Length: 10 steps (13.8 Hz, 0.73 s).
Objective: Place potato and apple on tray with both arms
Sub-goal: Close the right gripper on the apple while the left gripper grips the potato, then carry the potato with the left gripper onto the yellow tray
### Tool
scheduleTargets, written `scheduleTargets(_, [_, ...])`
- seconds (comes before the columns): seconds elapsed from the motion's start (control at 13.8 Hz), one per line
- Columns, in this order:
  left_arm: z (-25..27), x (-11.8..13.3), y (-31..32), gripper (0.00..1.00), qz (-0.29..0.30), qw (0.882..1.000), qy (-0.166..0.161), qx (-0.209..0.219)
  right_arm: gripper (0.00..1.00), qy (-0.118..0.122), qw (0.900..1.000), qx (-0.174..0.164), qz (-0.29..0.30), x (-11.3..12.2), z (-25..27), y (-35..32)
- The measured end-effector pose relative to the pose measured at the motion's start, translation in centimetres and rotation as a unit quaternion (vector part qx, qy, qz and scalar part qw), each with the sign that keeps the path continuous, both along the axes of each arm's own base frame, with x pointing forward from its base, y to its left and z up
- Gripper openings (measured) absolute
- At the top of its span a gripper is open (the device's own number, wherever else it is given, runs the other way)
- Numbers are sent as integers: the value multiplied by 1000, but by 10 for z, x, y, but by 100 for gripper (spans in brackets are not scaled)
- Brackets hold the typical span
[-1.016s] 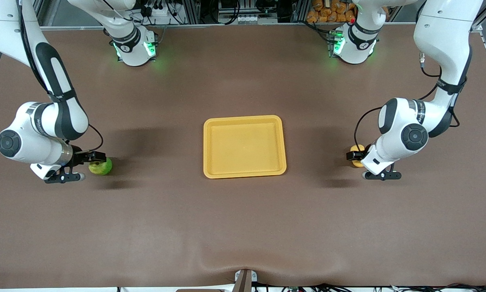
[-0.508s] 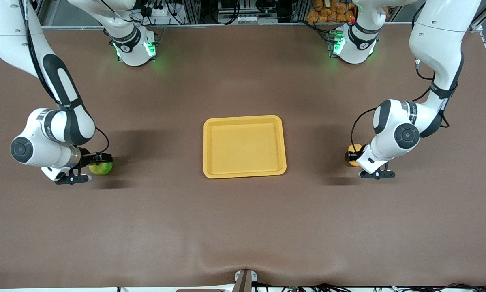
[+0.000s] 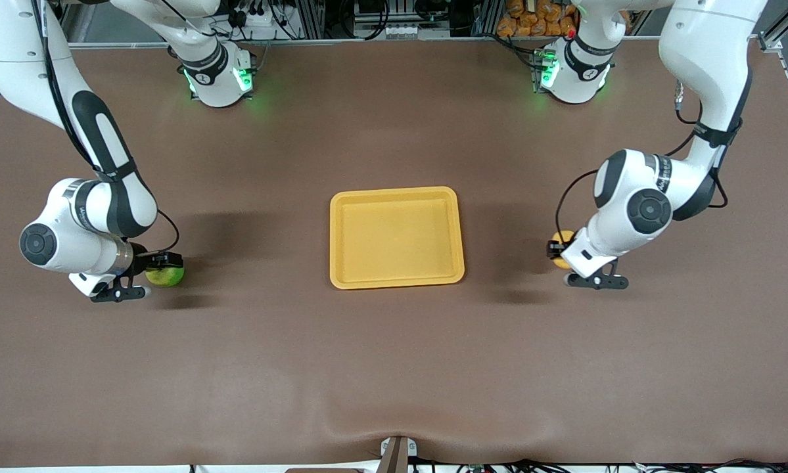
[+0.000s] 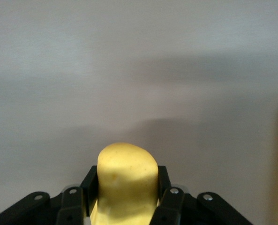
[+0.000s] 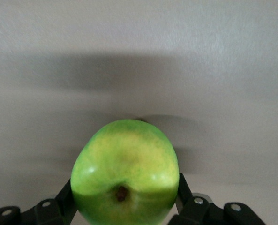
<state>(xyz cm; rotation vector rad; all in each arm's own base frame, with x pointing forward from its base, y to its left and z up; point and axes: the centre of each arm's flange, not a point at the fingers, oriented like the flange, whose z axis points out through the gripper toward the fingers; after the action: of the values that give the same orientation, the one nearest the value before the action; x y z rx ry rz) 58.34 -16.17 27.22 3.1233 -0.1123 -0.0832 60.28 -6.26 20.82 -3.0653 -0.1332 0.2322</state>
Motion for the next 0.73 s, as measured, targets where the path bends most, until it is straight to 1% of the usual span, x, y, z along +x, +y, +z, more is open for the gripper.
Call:
scheduleTargets(0.07, [9,-1,-20,53,-5,1000,-4,-4,83,-8,1000,1,10,5,5,4])
scheduleTargets(0.29, [26,-8,-78,53,-27,999,-18,-14,83,-43,998,3,56,27,39,30])
scheduleTargets(0.36, [28,-12,-96,53,-24,999,-20,-16,83,-44,996,5,72,31,54,46])
scheduleTargets(0.44, [29,-16,-112,53,-19,999,-21,-17,83,-35,995,8,89,31,70,66])
scheduleTargets(0.58, [28,-23,-145,53,-16,999,-22,-22,83,-1,992,15,128,28,100,114])
scheduleTargets(0.65, [24,-27,-160,53,-12,999,-20,-24,83,6,989,19,147,27,113,141])
scheduleTargets(0.73, [19,-32,-175,53,-5,1000,-16,-24,83,7,987,30,161,26,121,168])
